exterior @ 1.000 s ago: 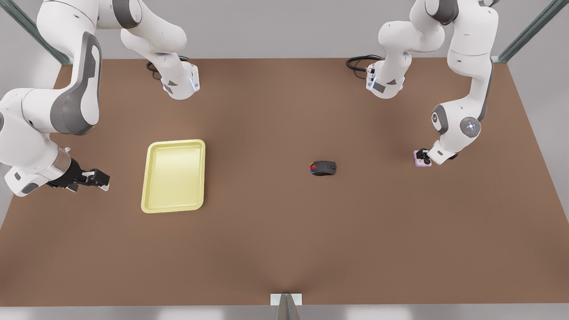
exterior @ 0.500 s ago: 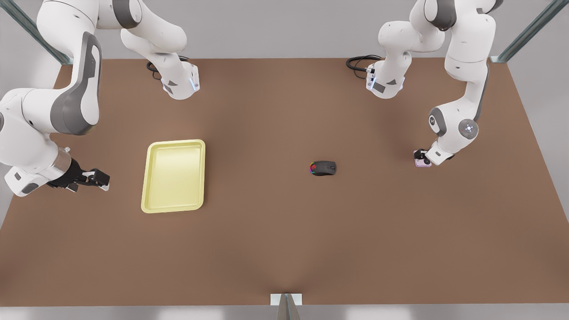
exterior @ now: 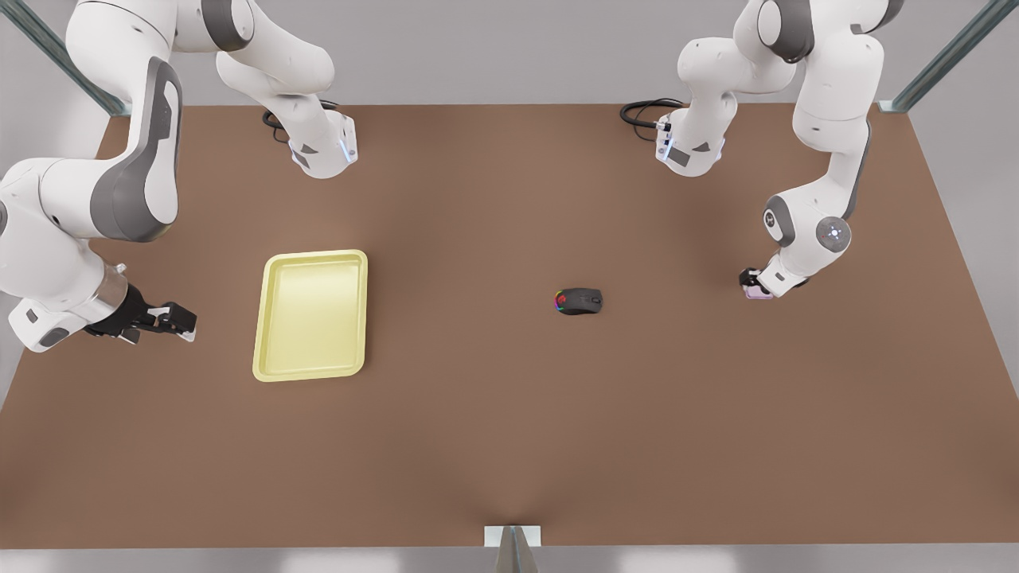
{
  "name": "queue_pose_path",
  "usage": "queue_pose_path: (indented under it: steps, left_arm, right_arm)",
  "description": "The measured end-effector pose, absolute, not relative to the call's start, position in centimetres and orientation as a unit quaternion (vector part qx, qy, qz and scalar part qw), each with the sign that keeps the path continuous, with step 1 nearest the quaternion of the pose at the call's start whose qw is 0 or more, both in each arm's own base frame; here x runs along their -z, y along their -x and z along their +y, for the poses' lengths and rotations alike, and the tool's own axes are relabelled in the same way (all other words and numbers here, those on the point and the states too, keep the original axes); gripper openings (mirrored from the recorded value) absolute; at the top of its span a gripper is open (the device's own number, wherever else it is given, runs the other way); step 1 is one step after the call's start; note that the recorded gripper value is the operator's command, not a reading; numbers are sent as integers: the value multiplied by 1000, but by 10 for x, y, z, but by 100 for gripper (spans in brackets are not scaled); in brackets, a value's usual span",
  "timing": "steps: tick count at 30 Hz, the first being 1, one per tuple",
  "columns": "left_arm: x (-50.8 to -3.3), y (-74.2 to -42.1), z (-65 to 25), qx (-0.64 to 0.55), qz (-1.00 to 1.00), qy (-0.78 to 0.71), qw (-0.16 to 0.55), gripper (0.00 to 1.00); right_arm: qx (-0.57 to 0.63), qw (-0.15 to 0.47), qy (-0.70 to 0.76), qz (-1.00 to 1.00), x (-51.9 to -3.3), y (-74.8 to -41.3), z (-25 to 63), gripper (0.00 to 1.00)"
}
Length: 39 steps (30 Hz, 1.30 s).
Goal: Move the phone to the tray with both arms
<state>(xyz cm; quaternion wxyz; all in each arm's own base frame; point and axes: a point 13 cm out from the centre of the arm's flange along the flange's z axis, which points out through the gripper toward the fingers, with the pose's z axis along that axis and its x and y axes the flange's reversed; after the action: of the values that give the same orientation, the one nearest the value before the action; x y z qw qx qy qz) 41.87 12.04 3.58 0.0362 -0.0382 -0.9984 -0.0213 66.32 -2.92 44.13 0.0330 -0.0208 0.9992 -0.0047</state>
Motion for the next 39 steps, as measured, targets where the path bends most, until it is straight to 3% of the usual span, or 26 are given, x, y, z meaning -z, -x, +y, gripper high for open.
queue_pose_path:
  steps: [26, 33, 36, 39]
  left_arm:
    - [-31, -422, 111, 20, -997, 56, 40, 81]
    - [-70, -498, 22, -2, -993, 119, 1, 81]
    - [-115, -552, -62, -14, -986, 163, -22, 81]
    - [-151, -585, -183, -22, -977, 212, -29, 81]
  right_arm:
    - [5, 33, 21, 999, -440, -663, -29, 100]
    - [5, 33, 21, 999, -441, -663, -29, 100]
    - [5, 32, 21, 999, -441, -663, -30, 100]
    - [5, 32, 21, 999, -440, -663, -29, 100]
